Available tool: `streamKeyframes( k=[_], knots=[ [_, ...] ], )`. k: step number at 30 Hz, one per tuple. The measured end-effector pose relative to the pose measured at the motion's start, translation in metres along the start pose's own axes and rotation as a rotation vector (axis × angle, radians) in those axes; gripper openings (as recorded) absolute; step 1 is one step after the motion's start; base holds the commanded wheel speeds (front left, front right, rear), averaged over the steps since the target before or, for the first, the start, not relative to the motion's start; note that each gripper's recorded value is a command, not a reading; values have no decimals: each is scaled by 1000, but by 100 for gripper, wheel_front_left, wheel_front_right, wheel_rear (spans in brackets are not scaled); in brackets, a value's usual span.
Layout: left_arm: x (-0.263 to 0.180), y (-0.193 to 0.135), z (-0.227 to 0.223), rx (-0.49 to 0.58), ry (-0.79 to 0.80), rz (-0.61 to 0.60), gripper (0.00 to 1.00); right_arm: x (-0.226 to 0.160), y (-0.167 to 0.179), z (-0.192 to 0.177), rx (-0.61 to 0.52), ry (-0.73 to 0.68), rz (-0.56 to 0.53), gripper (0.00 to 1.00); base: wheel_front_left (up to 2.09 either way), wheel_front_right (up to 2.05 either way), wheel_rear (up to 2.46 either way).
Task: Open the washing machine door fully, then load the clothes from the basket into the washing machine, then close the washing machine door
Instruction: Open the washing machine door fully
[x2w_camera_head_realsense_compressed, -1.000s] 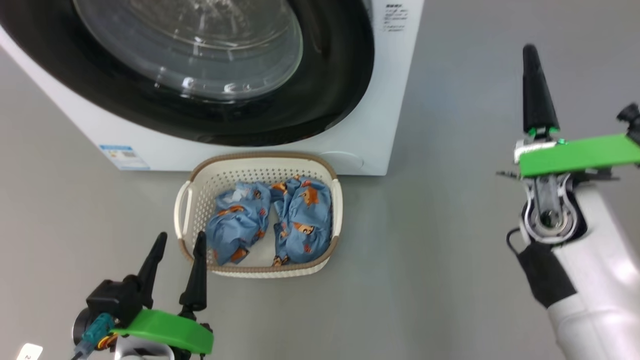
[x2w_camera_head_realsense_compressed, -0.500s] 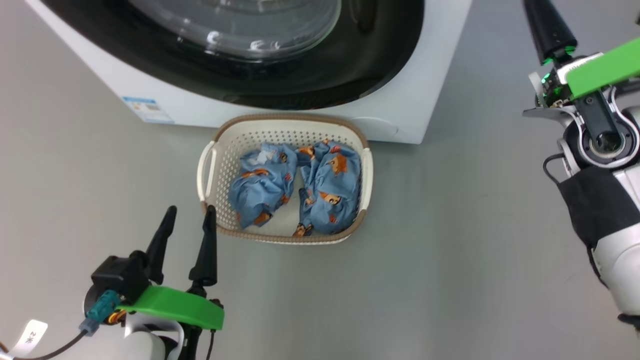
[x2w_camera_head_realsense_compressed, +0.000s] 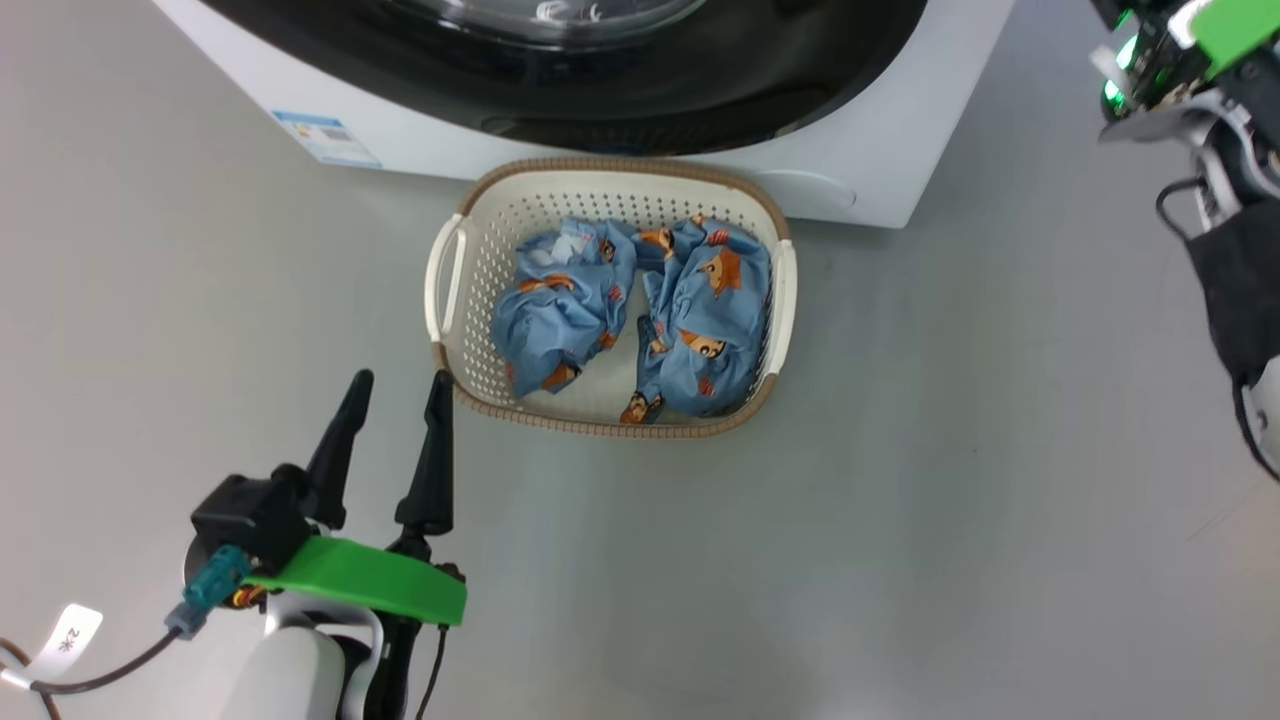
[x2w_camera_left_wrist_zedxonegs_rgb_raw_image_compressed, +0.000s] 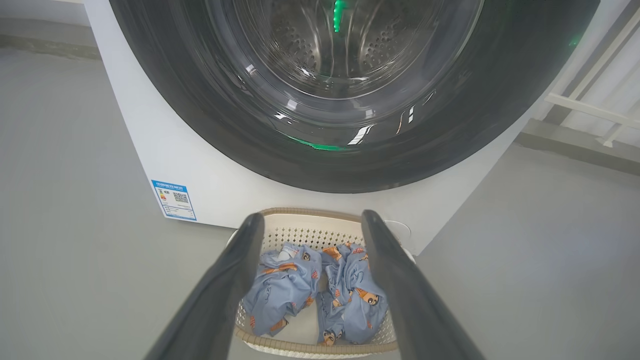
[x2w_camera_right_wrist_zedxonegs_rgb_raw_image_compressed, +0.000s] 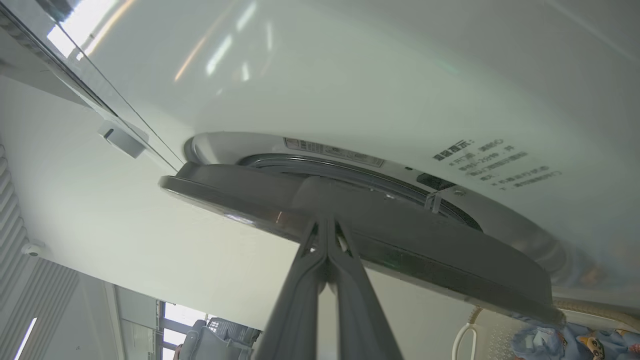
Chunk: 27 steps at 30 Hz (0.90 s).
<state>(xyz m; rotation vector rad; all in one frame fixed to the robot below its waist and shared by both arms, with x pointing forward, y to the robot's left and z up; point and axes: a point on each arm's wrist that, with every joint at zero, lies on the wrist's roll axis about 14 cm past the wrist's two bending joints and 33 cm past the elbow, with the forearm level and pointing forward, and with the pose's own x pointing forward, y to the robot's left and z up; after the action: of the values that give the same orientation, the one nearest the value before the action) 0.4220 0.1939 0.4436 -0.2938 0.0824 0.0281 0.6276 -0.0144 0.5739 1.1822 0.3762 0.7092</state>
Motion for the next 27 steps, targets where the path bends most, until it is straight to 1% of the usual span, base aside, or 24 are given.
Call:
streamKeyframes(
  k=[4, 8, 15, 27],
  knots=[
    [6, 1, -2, -2, 4, 0, 100, 11, -5, 0, 9, 36, 4, 0, 0, 0, 0],
    [11, 2, -7, -4, 14, -1, 100, 22, -9, 3, 20, 41, 12, 0, 0, 0, 0],
    [18, 7, -13, -6, 26, 11, 100, 40, -26, -9, 38, 100, 5, 0, 0, 0, 0],
    [20, 13, -15, -4, 31, 30, 100, 56, -27, -15, 33, 133, 19, 0, 0, 0, 0]
  ],
)
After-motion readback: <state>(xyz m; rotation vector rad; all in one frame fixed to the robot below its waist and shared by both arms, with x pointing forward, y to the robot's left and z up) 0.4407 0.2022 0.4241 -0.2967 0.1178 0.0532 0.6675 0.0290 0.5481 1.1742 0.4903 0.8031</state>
